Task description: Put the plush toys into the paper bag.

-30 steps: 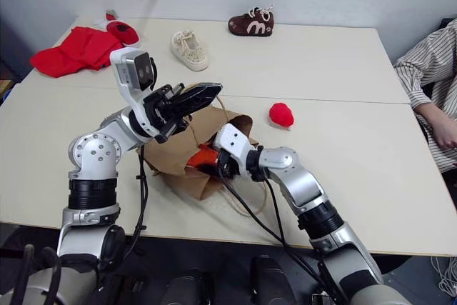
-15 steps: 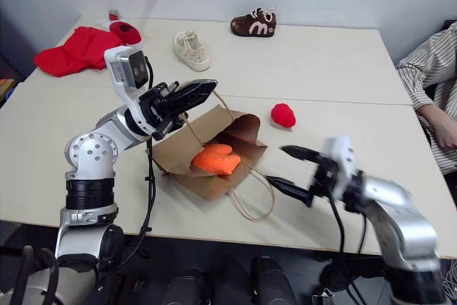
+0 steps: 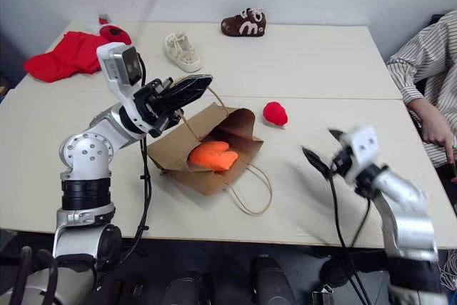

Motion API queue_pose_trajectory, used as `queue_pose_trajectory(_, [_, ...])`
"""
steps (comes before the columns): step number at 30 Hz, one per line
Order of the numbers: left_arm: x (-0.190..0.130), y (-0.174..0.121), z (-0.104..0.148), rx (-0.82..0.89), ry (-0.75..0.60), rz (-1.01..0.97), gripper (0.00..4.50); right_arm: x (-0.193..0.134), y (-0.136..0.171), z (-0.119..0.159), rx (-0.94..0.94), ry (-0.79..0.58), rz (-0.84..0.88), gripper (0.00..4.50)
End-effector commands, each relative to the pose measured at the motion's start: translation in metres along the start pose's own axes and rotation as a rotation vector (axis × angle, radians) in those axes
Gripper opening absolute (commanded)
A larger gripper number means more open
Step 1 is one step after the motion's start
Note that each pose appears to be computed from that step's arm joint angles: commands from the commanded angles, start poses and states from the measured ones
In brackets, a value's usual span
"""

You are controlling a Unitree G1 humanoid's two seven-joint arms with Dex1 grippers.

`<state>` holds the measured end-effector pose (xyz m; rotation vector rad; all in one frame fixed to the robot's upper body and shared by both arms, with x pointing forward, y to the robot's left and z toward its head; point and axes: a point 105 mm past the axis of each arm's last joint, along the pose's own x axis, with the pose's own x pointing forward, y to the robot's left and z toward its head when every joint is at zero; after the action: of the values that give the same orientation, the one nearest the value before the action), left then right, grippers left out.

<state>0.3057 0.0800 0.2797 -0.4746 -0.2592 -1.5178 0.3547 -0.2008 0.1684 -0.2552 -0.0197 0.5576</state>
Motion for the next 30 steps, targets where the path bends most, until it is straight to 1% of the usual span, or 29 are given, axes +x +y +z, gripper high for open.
queue_pose_trajectory(1, [0.004, -0.005, 0.005, 0.045, 0.002, -0.021, 0.00, 0.040, -0.006, 0.007, 0.020, 0.050, -0.008, 4.45])
queue_pose_trajectory(3, [0.004, -0.005, 0.004, 0.050, 0.005, -0.018, 0.00, 0.066, -0.005, 0.008, 0.029, 0.090, 0.006, 4.45])
queue_pose_trajectory(5, [0.002, -0.005, 0.004, 0.053, 0.007, -0.010, 0.00, 0.084, 0.000, 0.002, 0.056, 0.145, 0.031, 4.45])
queue_pose_trajectory(8, [0.000, -0.005, 0.003, 0.056, 0.011, -0.001, 0.00, 0.097, -0.001, -0.011, 0.051, 0.209, 0.025, 3.83])
queue_pose_trajectory(14, [-0.004, -0.004, 0.005, 0.063, 0.017, 0.011, 0.00, 0.101, -0.004, -0.005, 0.060, 0.156, 0.014, 1.76])
queue_pose_trajectory(18, [-0.003, -0.003, 0.004, 0.061, 0.019, 0.007, 0.00, 0.083, -0.016, -0.006, 0.016, 0.147, 0.016, 0.43])
queue_pose_trajectory(20, [-0.002, -0.002, 0.004, 0.060, 0.020, 0.003, 0.00, 0.074, -0.021, -0.005, 0.004, 0.140, 0.019, 0.01])
queue_pose_trajectory(22, [-0.001, -0.002, 0.004, 0.059, 0.021, -0.002, 0.00, 0.064, -0.027, -0.003, 0.004, 0.125, 0.017, 0.01])
queue_pose_trajectory(24, [0.000, -0.001, 0.004, 0.057, 0.020, -0.008, 0.00, 0.050, -0.033, 0.008, 0.018, 0.068, 0.026, 0.01])
queue_pose_trajectory(26, [0.001, 0.000, 0.004, 0.058, 0.018, -0.012, 0.00, 0.037, -0.033, 0.021, 0.034, 0.001, 0.064, 0.01])
queue_pose_trajectory(28, [0.001, 0.000, 0.004, 0.061, 0.018, -0.013, 0.00, 0.020, -0.020, 0.036, 0.030, -0.061, 0.168, 0.01])
queue_pose_trajectory(30, [0.001, 0.000, 0.005, 0.062, 0.016, -0.014, 0.00, -0.003, 0.002, 0.051, 0.033, -0.110, 0.317, 0.01])
